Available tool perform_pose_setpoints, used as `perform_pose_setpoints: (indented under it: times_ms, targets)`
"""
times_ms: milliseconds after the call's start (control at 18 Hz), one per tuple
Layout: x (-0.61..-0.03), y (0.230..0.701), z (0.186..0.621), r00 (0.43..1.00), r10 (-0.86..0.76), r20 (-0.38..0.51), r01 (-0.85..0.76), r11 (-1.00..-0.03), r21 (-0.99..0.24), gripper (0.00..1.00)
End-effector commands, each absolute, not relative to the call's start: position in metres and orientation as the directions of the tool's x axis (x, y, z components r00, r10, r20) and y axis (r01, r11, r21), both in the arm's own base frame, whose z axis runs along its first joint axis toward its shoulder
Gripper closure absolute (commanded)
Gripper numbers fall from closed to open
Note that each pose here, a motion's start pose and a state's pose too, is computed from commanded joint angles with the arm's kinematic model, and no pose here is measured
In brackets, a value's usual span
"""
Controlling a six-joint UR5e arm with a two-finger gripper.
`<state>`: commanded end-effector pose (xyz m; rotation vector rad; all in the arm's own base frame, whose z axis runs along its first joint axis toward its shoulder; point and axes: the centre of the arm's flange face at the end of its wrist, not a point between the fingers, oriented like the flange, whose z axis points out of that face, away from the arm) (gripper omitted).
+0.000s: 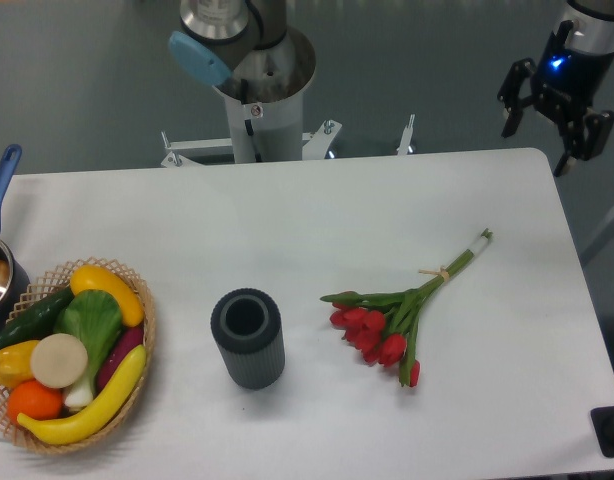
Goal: Pick up the flowers from the table
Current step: 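Move the open gripper down toward the red tulip bunch stems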
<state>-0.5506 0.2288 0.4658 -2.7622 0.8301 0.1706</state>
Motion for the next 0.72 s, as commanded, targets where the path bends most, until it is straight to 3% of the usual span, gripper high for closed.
perform_pose_setpoints:
  times_ms: [278,722]
  targets:
    - [-0.55,0.228,0.465,0.834,-0.523,-0.176,-0.55,-0.809,-0.206,0.0]
    - [-0.537,0.242,0.442,0.926,-0.351,-0.142,-0.376,-0.894,-0.242,0.0]
